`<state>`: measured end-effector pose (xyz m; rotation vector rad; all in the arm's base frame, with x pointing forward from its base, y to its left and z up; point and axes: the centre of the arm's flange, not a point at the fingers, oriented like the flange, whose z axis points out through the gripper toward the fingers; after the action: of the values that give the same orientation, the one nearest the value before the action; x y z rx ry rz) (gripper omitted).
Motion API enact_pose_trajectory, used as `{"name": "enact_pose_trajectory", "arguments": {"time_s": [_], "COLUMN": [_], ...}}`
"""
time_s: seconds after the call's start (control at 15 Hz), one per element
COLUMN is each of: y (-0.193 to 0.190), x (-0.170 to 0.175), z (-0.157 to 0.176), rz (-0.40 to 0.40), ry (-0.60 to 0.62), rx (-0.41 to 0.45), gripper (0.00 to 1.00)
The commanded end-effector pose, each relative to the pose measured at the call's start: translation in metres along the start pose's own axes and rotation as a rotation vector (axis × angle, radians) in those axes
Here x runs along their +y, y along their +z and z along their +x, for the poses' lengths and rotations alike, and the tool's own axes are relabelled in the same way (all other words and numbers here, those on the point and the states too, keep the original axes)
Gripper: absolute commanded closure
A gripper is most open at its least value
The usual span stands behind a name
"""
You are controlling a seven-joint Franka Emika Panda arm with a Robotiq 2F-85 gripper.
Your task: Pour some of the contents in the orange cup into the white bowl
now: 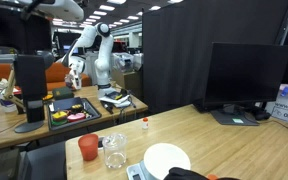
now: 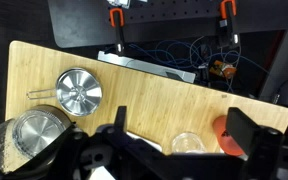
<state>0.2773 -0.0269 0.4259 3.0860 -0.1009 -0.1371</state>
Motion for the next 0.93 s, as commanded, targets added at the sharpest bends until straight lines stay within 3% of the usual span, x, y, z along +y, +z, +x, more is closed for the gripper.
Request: {"name": "enact_pose_trajectory", "arguments": {"time_s": [0.0,0.33,0.6,0.67,0.87], "y": [0.0,-0.005,0.003,-0.026,-0.023], "x": [0.0,-0.029,-0.068,-0.062,-0.071], "z": [0.0,-0.016,-0.028,-0.007,-0.01], "rz": [0.0,0.019,0.051,0.037,0.038], "ry": [0.0,-0.091,-0.219,-0.162,-0.198], "rx": [-0.001,0.085,0.044,0.067,0.059], "gripper": [0.0,0.0,0.0,0.0,0.0]}}
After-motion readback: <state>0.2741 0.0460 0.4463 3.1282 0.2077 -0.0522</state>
